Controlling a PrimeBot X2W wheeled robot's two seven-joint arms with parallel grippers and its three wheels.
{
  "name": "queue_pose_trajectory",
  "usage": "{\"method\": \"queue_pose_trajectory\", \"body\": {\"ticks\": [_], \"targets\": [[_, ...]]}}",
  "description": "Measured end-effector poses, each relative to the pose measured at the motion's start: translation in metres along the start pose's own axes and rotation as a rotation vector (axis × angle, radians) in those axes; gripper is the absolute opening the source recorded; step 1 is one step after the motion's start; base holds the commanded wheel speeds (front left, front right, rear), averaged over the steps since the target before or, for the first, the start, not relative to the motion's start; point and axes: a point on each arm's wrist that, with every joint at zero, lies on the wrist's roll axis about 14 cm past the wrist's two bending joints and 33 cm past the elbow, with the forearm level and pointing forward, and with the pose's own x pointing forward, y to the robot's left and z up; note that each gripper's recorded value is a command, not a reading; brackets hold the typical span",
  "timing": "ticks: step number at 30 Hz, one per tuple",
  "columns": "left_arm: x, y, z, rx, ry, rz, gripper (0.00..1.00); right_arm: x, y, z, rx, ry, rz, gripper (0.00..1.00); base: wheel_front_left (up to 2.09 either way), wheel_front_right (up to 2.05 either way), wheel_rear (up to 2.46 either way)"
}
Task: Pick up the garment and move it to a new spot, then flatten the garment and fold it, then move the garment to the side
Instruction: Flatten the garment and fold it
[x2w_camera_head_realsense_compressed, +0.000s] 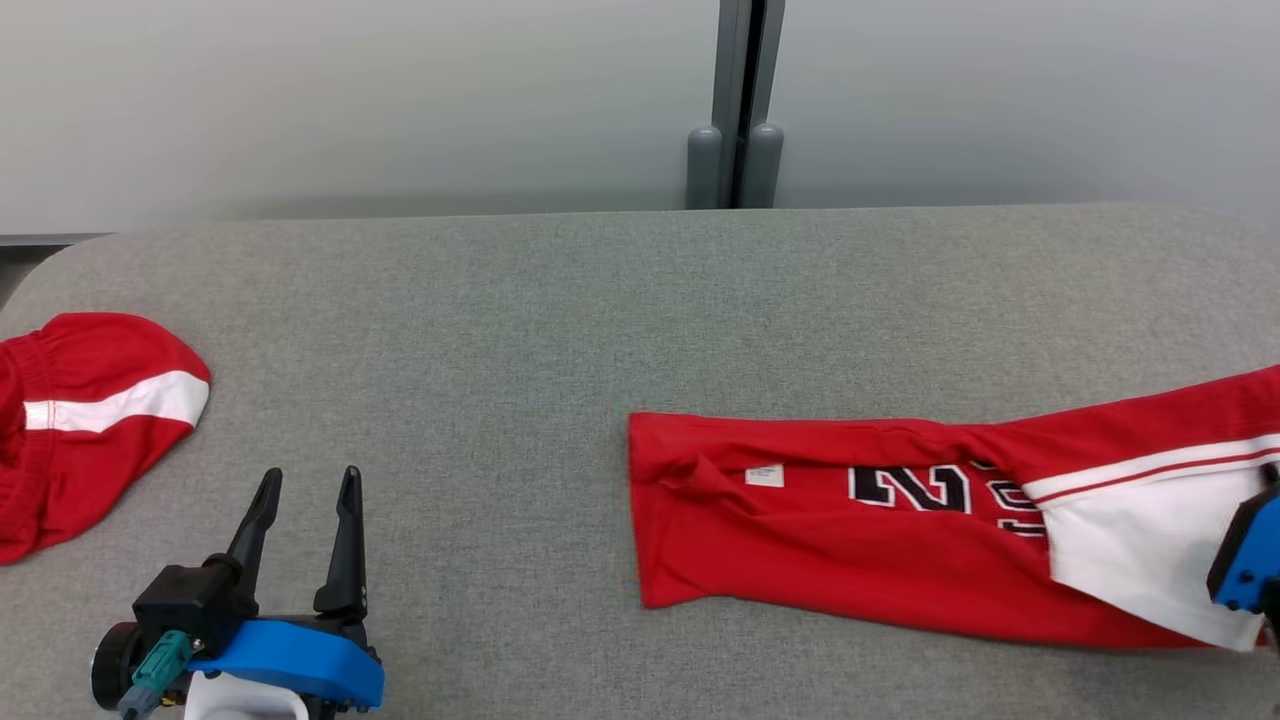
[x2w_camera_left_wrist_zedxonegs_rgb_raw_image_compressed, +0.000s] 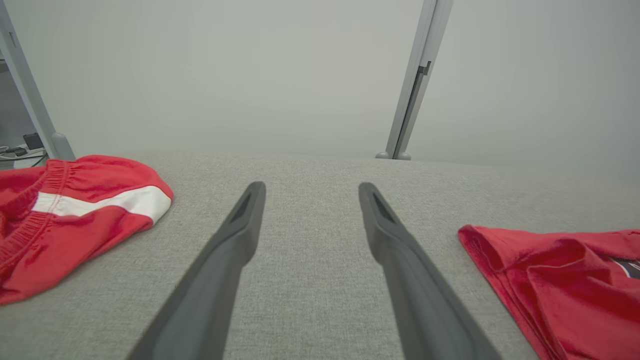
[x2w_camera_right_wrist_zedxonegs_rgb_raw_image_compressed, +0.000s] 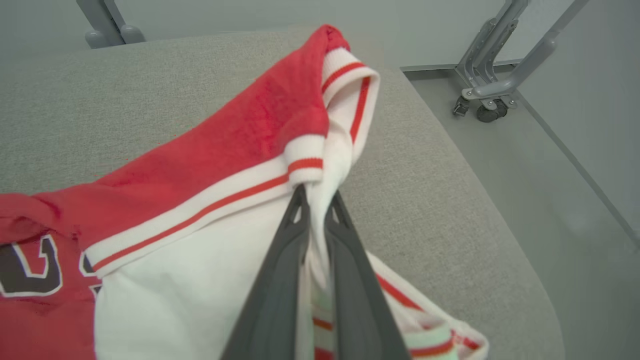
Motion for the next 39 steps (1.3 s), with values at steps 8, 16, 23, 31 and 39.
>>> {"method": "queue_pose_trajectory", "body": {"ticks": [8,16,23,31,39], "targets": [[0.001,-0.003,0.001,-0.002,-0.001,-0.009,1.0,-0.021,0.071,0.032,-0.097,-0.052,0.185,0.0,0.0,0.0,0.0],[-0.002,0.003,0.001,-0.002,0.001,0.004,1.0,-0.057,0.203,0.008,-0.197,-0.014,0.581,0.0,0.0,0.0,0.0],[-0.004,0.009,0.003,-0.004,-0.003,0.021,1.0,-0.063,0.267,-0.01,-0.208,0.035,0.769,0.0,0.0,0.0,0.0],[-0.007,0.018,-0.002,-0.007,0.015,0.052,1.0,-0.054,0.303,-0.026,-0.272,0.091,0.839,0.0,0.0,0.0,0.0],[-0.01,0.023,-0.005,-0.011,0.02,0.068,1.0,-0.059,0.32,-0.034,-0.26,0.112,0.897,1.0,0.0,0.0,0.0]]}}
